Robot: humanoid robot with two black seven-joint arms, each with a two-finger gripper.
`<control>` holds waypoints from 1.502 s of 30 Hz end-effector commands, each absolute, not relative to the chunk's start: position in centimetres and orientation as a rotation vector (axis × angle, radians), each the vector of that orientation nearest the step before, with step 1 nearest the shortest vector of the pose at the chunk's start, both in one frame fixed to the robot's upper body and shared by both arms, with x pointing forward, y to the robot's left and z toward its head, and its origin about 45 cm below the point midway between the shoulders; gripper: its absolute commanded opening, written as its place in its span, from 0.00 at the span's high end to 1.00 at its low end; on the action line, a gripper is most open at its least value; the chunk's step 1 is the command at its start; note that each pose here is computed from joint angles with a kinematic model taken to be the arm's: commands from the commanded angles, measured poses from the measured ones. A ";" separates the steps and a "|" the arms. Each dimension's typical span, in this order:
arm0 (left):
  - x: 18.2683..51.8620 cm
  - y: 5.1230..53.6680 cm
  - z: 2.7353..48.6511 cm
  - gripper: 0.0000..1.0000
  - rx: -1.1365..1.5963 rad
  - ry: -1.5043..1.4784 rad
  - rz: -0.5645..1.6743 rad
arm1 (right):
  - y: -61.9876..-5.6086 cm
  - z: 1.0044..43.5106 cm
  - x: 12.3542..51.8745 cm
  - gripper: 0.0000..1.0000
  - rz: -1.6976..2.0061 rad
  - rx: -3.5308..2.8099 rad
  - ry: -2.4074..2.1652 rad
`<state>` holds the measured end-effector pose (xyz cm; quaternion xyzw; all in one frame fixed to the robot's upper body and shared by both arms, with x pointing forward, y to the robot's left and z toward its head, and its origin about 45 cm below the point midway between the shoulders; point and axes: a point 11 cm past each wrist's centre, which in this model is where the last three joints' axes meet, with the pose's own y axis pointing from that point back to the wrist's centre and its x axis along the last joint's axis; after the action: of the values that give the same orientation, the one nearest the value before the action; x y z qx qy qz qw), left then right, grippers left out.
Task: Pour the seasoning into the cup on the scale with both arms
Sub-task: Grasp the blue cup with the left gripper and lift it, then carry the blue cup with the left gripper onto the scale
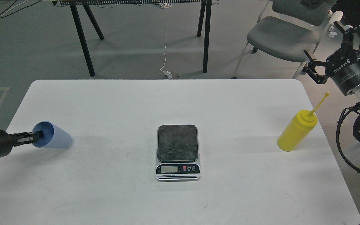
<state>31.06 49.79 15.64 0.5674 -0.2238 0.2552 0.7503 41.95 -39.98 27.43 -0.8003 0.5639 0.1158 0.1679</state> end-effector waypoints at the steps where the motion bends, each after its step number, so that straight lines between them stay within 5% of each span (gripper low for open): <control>1: 32.8 46.9 18.5 1.00 1.156 -0.522 0.510 | -40.0 27.5 41.9 0.01 0.328 -2.276 1.605; 9: 37.8 38.1 26.3 1.00 1.048 -0.729 0.292 | -40.1 27.6 42.0 0.01 0.324 -2.270 1.605; 16: 38.2 27.8 25.0 1.00 1.083 -1.000 -0.145 | -40.2 27.8 42.0 0.01 0.318 -2.263 1.603; 25: 38.9 16.6 26.5 1.00 0.932 -1.202 -0.300 | -40.6 27.5 41.8 0.01 0.324 -2.244 1.615; 45: 40.4 11.8 23.4 1.00 0.986 -1.266 -0.402 | -40.3 27.4 41.9 0.01 0.329 -2.235 1.606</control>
<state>40.88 12.25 24.29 0.4397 -0.5672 -0.1659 0.6763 41.88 -40.35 27.45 -0.7925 0.5697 0.1165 0.1837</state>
